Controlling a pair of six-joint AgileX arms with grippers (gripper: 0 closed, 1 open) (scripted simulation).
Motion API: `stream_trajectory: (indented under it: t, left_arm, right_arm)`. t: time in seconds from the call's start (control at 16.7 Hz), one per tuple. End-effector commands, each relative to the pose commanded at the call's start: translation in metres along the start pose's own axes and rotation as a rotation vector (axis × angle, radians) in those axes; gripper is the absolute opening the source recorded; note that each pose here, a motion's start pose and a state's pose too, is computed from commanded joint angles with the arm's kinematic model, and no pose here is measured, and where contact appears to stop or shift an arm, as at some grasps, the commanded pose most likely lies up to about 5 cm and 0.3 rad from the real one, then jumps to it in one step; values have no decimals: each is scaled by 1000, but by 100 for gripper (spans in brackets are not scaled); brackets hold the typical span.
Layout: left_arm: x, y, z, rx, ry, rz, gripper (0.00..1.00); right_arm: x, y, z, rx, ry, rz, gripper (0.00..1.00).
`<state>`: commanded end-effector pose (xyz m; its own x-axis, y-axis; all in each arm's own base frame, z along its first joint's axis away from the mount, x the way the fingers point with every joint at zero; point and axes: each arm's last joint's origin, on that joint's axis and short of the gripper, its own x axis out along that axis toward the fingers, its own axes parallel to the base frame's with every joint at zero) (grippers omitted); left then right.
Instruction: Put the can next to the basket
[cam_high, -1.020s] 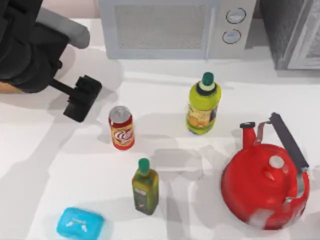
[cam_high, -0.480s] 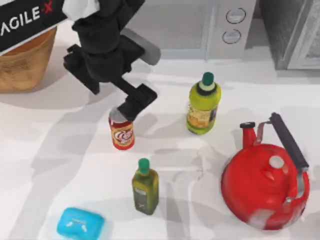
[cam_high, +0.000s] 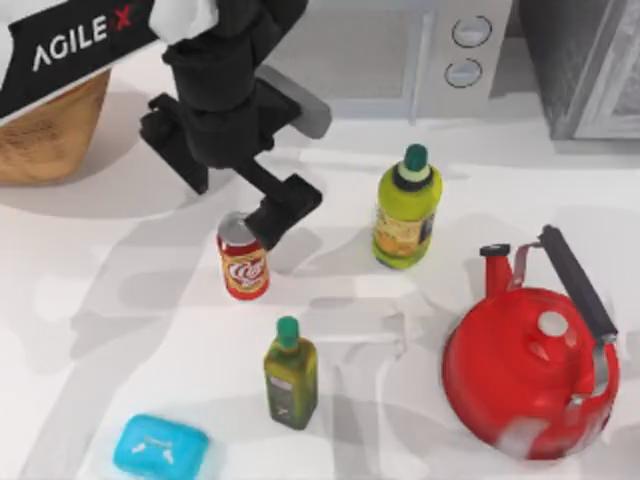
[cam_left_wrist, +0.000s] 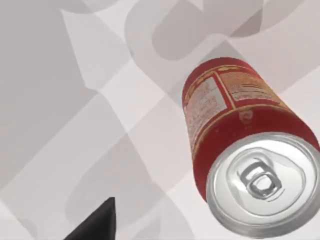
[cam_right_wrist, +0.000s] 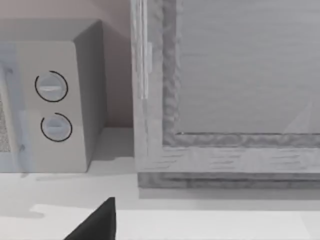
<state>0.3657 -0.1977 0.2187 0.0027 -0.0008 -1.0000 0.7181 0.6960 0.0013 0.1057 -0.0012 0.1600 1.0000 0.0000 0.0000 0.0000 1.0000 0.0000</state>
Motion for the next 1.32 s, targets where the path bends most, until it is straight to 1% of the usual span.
stream_trajectory:
  t: [0.12, 0.42, 0.72, 1.32]
  left_arm:
    - [11, -1, 1, 5, 3, -1, 100]
    - [54, -1, 1, 4, -2, 1, 100]
    - [59, -2, 1, 4, 1, 0, 100]
    - [59, -2, 1, 4, 1, 0, 25]
  right_arm:
    - [0, 0, 0, 0, 0, 0, 100]
    - [0, 0, 0, 0, 0, 0, 100]
    - [0, 0, 0, 0, 0, 0, 100]
    - [0, 0, 0, 0, 0, 0, 100]
